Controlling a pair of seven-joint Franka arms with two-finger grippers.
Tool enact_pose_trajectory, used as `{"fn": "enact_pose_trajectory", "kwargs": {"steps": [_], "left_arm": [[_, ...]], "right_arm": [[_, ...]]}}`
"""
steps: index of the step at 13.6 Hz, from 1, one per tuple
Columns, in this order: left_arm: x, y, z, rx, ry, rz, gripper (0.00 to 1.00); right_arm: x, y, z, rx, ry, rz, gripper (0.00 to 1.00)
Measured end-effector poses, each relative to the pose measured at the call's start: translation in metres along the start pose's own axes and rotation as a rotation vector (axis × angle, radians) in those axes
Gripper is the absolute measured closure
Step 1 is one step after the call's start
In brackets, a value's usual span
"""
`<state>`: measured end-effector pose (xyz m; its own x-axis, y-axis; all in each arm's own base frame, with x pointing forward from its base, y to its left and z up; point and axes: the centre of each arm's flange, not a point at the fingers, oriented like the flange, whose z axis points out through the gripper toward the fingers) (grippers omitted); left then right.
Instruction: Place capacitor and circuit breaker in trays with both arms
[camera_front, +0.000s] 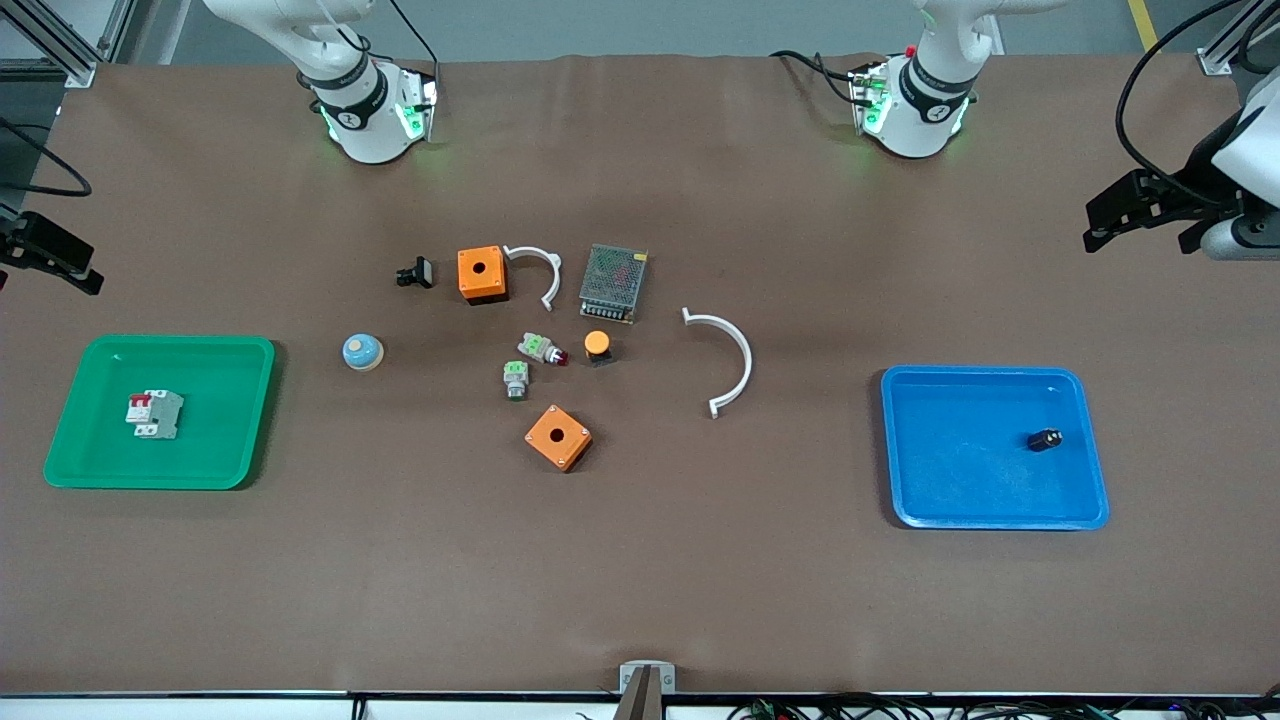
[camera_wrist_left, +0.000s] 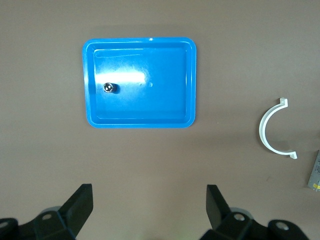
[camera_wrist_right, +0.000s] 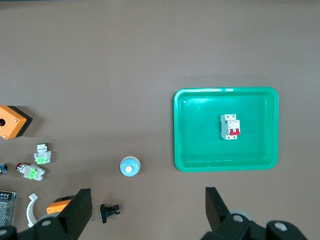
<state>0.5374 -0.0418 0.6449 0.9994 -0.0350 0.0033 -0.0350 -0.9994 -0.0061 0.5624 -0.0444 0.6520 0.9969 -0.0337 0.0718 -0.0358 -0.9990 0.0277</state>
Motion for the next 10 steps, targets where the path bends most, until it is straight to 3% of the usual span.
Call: {"fn": "enact_pose_trajectory", "kwargs": {"steps": [10], "left_arm": [[0.0,-0.016,-0.003,0.0,0.02,-0.026,0.0]], "right_arm": [[0.0,0.0,0.0,0.0,0.001,0.0,0.0]]}}
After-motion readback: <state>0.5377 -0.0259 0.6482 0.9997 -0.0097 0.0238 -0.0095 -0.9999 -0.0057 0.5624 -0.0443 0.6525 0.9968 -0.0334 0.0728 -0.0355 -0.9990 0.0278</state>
